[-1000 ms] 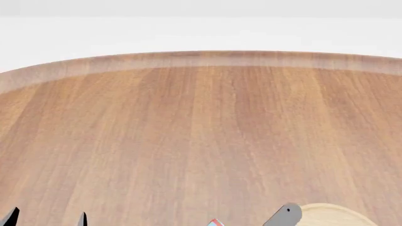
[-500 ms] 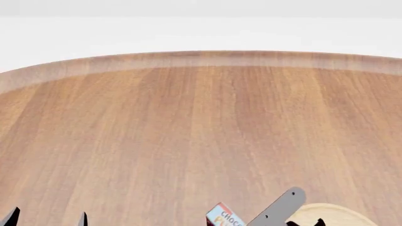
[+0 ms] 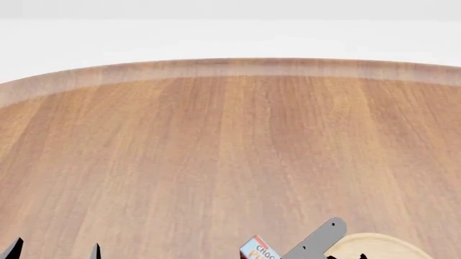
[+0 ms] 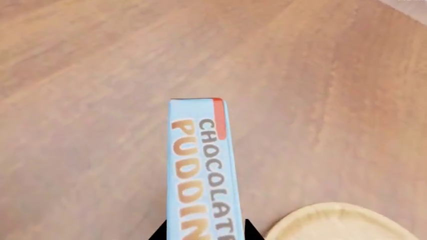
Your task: Put the chocolate pudding to the left of the plate.
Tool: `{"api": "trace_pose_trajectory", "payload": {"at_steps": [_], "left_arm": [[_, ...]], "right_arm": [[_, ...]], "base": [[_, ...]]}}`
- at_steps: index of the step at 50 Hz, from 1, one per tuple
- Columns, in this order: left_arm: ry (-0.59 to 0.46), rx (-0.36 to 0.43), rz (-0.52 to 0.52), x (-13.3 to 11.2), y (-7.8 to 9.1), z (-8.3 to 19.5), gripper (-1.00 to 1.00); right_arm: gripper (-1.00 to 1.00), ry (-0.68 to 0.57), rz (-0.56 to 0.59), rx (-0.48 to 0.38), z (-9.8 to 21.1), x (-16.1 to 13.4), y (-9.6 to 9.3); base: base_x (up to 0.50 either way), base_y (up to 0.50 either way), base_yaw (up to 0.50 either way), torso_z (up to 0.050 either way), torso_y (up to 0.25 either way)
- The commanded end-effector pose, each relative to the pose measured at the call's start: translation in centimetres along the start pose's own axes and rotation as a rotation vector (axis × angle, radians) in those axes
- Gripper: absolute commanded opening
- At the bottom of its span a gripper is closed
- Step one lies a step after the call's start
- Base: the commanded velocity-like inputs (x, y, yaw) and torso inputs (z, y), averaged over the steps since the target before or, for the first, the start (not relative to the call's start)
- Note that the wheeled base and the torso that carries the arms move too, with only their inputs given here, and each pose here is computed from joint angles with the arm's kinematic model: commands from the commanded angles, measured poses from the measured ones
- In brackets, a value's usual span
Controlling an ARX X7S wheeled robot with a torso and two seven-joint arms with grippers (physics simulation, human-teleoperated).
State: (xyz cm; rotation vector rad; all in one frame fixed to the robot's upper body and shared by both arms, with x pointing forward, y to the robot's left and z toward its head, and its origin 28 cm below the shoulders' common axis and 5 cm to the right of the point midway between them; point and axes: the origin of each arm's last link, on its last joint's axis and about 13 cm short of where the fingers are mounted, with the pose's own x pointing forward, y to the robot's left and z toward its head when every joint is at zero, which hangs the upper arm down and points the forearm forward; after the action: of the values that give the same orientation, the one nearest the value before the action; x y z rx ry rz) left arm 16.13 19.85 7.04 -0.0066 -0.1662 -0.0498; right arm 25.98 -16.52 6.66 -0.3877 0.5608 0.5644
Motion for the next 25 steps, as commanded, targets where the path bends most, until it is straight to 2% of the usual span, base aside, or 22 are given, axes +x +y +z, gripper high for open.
{"api": "trace_pose_trajectory", "payload": {"at_steps": [1,25], "left_arm": [[0.0,0.0,-0.002,-0.1,0.0,0.0,1.0],[-0.002,0.0,-0.002,0.0,0.0,0.0,1.0]], "right_arm": [[-1.0,0.008,0.011,-0.009,-0.6,1.2,-0.1],[-1.0,0.014,0.01,0.029,-1.6,2.8,-0.5]], "base": [[0.0,0.0,0.0,0.0,0.0],[0.0,0.0,0.0,0.0,0.0]]}}
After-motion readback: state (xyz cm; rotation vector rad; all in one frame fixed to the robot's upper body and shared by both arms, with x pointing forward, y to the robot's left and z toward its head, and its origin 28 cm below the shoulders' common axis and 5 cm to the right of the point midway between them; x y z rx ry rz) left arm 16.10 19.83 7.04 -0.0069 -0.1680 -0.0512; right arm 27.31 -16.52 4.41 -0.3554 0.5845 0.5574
